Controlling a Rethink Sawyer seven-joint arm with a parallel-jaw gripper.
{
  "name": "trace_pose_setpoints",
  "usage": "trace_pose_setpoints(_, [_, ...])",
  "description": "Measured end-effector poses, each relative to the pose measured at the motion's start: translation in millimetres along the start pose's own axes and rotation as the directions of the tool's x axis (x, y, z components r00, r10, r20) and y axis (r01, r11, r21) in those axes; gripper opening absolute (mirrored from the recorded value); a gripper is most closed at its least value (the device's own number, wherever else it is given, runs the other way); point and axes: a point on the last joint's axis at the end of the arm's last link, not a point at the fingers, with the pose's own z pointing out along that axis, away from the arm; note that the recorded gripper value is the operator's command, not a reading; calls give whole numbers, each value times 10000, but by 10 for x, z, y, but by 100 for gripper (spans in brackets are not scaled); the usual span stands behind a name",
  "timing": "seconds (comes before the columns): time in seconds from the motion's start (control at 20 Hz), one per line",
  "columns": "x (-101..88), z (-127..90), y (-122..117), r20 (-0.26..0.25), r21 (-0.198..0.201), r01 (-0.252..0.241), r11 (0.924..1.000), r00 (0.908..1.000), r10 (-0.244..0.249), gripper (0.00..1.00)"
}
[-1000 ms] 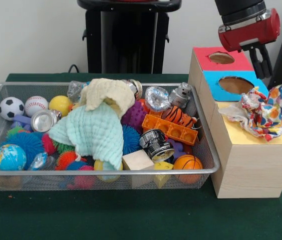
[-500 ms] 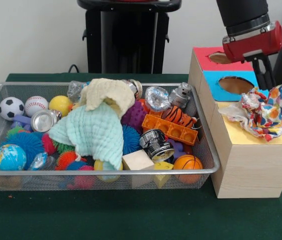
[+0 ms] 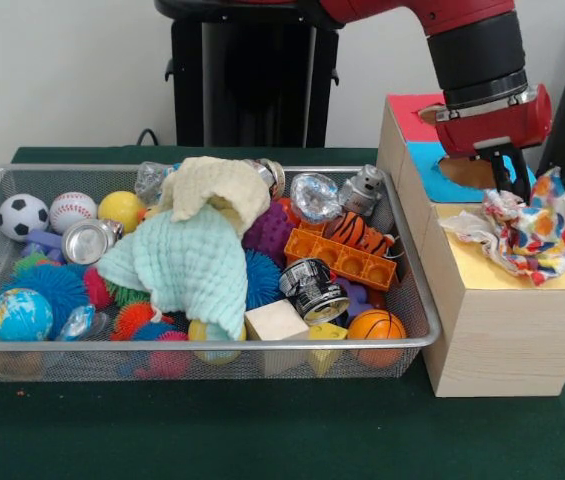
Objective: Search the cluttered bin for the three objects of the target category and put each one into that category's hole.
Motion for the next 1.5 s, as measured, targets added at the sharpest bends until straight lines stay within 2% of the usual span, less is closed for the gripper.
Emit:
trace_pose_setpoints(0.3, [-7,23,27,200,-51,329,9994,9993,-328,0])
trace_pose_setpoints(0.55, [-90,88,61,557,-265,681,9973,9962,-665,0])
trace_pose_setpoints(0.75, [-141,150,48,697,-308,686,9972,9954,-663,0])
trace_pose_setpoints(1.0, [-169,156,28,739,-266,663,9974,9952,-642,0])
trace_pose_setpoints(1.5, [-253,130,-95,875,179,741,9971,9933,-754,0])
